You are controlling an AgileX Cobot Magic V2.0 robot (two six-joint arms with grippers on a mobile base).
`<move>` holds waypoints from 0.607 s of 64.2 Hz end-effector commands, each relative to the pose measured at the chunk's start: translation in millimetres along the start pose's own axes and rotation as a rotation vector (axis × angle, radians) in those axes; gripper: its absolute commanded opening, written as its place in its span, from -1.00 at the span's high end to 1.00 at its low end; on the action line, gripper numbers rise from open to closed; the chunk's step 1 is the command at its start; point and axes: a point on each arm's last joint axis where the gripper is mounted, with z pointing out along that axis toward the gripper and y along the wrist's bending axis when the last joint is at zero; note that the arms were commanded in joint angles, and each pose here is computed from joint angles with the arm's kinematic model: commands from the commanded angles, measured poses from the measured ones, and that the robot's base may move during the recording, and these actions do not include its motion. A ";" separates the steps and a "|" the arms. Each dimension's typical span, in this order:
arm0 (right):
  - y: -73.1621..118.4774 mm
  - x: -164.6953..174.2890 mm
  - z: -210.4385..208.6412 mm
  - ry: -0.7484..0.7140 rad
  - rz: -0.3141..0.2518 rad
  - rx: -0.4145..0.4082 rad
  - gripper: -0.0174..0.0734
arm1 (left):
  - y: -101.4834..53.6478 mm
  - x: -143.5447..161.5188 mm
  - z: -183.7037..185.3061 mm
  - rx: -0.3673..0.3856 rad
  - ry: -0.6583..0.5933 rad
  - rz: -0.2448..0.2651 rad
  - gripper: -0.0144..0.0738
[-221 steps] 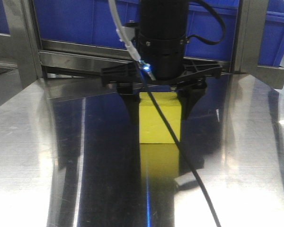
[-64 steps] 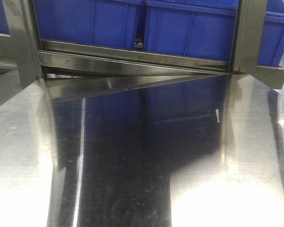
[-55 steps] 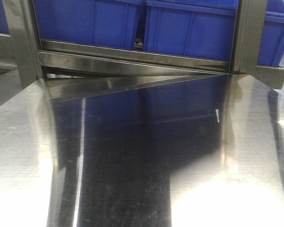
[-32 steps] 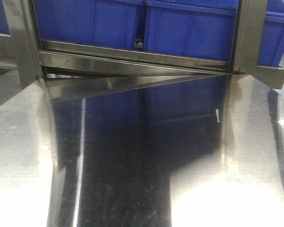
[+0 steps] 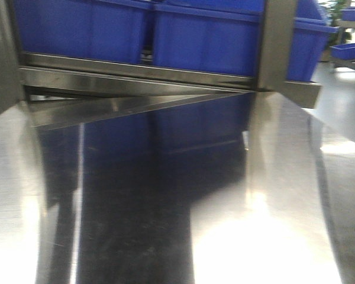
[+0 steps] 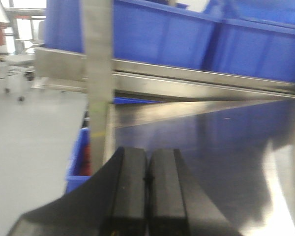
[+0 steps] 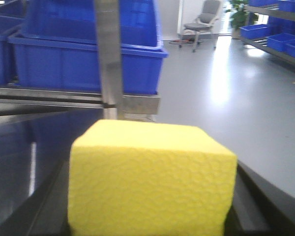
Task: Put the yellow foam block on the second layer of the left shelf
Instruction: 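Drive the base away from the table carrying the block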
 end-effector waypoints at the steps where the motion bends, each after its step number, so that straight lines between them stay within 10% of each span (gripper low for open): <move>1: 0.5 -14.9 -6.6 -0.125 -0.015 0.001 0.01 | -1.2 1.3 1.4 0.019 -0.053 -0.006 0.36; 39: 0.5 -14.9 -6.6 -0.125 -0.015 0.001 0.01 | -1.2 1.3 1.4 0.019 -0.053 -0.006 0.36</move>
